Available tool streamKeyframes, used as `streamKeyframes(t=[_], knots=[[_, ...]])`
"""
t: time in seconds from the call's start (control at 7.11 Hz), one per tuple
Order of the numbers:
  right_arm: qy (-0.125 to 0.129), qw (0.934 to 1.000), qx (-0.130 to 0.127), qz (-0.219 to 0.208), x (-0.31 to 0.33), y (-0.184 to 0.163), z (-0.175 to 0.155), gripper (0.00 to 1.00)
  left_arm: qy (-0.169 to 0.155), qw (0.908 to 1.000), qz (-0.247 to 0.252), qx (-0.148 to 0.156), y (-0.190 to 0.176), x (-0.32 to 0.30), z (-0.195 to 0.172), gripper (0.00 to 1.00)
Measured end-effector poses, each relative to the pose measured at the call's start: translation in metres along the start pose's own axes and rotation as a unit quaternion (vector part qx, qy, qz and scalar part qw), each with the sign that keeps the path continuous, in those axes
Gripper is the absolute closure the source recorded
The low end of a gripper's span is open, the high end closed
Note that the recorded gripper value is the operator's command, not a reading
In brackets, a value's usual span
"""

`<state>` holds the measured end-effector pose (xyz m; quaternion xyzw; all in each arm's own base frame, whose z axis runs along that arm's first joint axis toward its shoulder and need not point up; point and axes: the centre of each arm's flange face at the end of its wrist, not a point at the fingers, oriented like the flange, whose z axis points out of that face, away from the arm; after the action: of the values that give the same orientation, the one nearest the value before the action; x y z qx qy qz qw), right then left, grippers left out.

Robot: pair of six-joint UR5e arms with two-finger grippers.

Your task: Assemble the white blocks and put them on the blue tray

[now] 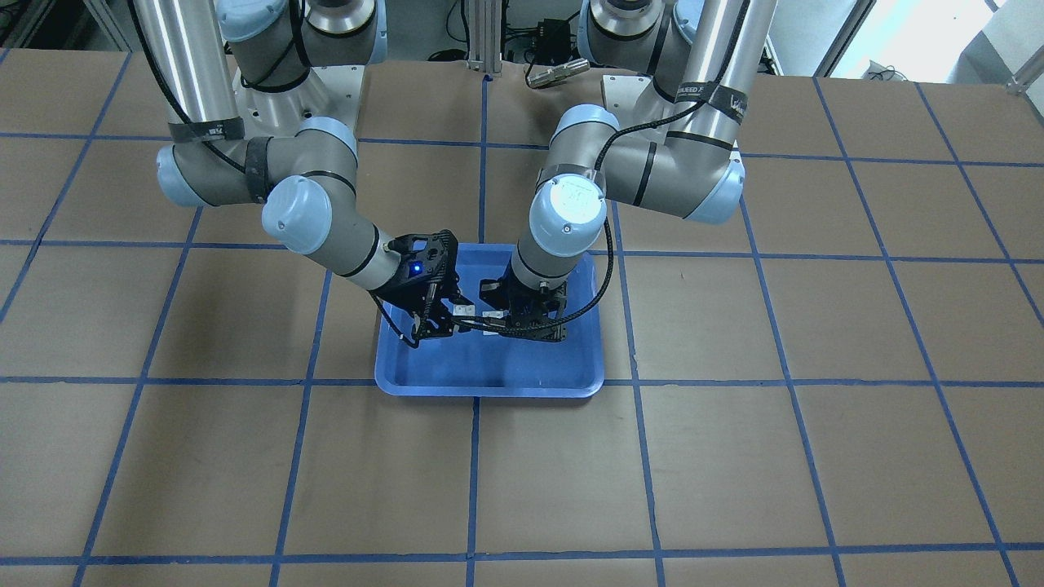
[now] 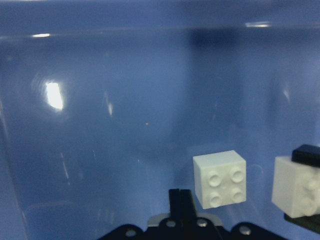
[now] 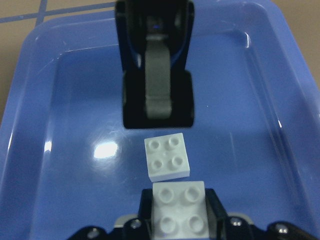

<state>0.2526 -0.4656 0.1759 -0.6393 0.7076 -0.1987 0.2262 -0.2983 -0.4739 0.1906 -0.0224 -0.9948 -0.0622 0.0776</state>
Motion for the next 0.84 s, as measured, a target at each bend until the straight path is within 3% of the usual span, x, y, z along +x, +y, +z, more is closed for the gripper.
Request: streamKeyframes(t=[0.84], knots=[[-0.001, 1.0000, 0.005, -0.002, 0.0018, 0.0008, 0.0077, 0.85, 0.006, 1.0000, 0.000, 0.000, 0.0000, 0.0009, -0.0001, 0.91]])
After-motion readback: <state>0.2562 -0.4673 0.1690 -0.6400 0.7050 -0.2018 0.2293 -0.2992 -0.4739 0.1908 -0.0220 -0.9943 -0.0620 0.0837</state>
